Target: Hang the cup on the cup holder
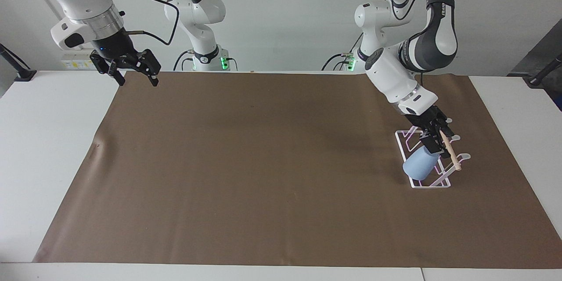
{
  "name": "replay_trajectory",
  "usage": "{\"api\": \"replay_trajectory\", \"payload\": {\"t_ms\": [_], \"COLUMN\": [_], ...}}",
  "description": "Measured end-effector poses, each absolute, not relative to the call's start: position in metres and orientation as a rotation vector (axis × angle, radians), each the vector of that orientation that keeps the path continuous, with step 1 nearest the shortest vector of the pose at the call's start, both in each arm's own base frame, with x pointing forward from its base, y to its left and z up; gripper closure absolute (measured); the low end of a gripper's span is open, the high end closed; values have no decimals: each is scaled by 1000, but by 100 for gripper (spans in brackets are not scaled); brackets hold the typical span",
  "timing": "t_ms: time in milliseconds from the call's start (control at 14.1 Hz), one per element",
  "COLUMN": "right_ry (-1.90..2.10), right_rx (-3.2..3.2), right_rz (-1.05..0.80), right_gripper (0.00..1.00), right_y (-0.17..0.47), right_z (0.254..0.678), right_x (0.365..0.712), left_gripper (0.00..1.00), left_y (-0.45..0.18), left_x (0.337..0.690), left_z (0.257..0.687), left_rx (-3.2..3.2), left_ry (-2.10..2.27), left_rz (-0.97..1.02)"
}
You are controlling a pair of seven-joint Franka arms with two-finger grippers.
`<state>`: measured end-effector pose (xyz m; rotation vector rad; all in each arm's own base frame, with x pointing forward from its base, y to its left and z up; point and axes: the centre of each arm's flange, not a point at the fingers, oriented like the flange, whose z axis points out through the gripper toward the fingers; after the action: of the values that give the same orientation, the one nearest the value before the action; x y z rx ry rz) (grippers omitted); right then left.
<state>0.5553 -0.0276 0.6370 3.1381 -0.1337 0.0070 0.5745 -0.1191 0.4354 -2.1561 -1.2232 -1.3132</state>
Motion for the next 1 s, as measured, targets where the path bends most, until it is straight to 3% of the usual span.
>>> {"api": "replay_trajectory", "payload": {"t_ms": [640, 996], "right_ry": [-135, -135], "right_rx": [3135, 3136], "right_rz": [-47, -33], "right_gripper": [0, 0], "right_y": [-29, -29], "right_z": [627, 632], "right_x": [540, 538], "left_gripper": [0, 0], "left_y": [-129, -102], "left_x": [582, 580], "left_z": [502, 545], "left_rx": [-2494, -2769], "left_ry": [-1096, -960], "left_rz": [-923, -696]}}
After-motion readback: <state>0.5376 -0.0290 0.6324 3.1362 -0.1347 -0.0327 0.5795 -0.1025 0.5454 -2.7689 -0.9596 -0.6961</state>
